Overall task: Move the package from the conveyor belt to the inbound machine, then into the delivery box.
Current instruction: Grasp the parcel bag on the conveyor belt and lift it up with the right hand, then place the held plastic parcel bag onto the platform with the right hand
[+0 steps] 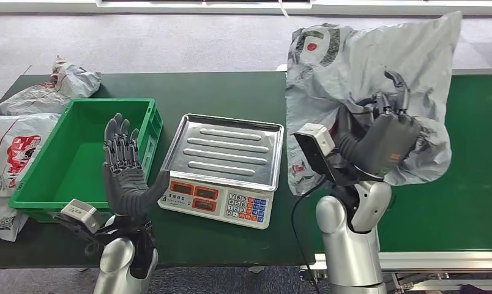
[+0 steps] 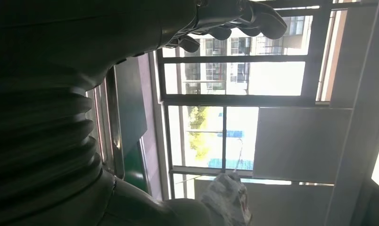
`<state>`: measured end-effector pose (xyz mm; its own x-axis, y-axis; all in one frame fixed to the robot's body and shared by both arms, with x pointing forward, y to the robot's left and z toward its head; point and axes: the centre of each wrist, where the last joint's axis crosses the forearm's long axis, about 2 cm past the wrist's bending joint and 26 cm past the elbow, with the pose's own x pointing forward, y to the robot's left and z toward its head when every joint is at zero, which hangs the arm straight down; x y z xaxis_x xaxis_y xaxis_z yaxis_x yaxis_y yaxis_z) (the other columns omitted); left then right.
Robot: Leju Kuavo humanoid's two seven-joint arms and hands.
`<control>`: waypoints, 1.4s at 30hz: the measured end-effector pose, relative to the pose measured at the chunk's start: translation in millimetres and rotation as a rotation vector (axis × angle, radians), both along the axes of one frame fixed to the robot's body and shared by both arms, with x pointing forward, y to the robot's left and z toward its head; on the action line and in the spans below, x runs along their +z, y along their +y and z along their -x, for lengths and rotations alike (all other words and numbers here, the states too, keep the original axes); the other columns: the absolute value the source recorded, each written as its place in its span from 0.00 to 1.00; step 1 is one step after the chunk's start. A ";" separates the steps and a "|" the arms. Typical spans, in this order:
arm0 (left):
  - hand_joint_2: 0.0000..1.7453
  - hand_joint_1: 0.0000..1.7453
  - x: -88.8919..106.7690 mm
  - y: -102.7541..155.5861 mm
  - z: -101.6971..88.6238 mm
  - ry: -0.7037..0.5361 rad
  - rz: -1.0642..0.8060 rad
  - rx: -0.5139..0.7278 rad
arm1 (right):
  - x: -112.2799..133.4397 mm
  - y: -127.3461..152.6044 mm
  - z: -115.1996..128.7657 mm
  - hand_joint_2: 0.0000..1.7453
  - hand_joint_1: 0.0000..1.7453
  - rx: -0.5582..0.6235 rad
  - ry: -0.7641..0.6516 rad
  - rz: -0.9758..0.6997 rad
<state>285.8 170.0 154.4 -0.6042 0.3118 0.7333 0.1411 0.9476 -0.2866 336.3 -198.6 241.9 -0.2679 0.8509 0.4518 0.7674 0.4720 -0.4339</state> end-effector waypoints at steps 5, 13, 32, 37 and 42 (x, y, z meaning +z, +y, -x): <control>1.00 0.00 2.9 -3.1 -7.9 -0.018 0.062 0.007 | 15.8 70.3 -40.0 1.00 1.00 0.243 0.093 0.065; 1.00 0.00 2.5 -4.6 -10.9 -0.013 0.076 0.004 | 9.5 106.5 -58.0 1.00 1.00 0.352 0.175 0.156; 1.00 0.00 27.0 6.0 -10.4 -0.103 0.142 0.147 | -19.6 161.1 -51.8 0.00 0.00 0.631 0.515 0.220; 1.00 0.00 29.0 10.0 -8.1 -0.113 0.137 0.167 | -24.3 163.6 -50.8 0.00 0.00 0.732 0.590 0.196; 1.00 0.00 29.0 11.3 -7.5 -0.114 0.138 0.172 | -25.0 163.9 -50.6 0.00 0.00 0.737 0.596 0.200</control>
